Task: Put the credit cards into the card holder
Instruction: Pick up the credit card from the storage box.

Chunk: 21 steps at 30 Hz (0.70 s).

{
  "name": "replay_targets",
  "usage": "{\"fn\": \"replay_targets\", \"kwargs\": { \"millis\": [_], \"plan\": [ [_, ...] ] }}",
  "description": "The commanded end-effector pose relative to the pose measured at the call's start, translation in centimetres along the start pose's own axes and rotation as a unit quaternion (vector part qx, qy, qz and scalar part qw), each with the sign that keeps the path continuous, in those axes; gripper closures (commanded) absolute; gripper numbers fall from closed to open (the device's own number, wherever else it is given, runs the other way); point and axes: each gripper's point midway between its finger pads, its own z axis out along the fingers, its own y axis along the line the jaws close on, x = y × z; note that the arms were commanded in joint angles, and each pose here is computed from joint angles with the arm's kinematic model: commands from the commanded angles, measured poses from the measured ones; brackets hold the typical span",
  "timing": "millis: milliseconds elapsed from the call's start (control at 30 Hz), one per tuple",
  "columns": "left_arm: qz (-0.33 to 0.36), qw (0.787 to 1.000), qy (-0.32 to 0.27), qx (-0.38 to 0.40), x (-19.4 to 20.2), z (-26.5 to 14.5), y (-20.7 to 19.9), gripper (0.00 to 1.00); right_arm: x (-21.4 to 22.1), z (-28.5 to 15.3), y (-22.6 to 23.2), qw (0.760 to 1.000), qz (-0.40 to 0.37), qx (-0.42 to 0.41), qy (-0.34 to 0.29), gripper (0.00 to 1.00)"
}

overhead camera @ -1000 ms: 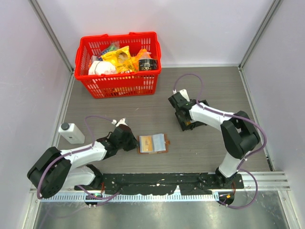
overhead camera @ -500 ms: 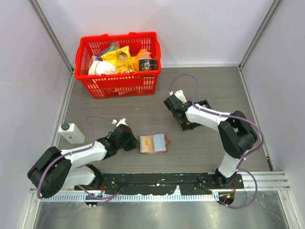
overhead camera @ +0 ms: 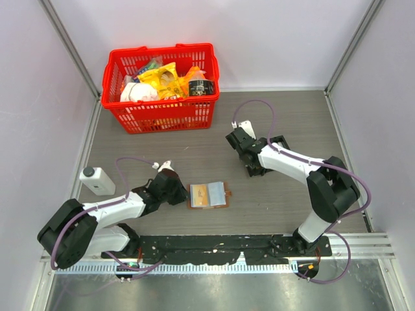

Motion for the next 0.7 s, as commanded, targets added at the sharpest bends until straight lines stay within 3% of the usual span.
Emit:
{"fn": "replay_targets", "kwargs": {
  "millis": [0,233,467,667],
  "plan": [
    [0.018,0.999,0.031,-0.036,1.5,0.1,2.0,1.00,0.5,-0.5,0.5,1.000,0.008,-0.025,0.001,0.98],
    [0.017,0.999,0.031,-0.036,1.5,-0.1,2.0,1.00,-2.9,-4.6,0.3,0.993,0.061,-0.081,-0.053,0.99],
    [0.018,0.999,0.028,-0.037,1.4,-0.3,2.1,1.00,-3.3,-7.4,1.1,0.983,0.101,-0.139,-0.062,0.99],
    [0.015,0.999,0.025,-0.034,1.3,-0.5,1.9,1.00,-3.2,-11.7,6.6,0.934,0.190,-0.291,-0.079,0.99]
  ]
}}
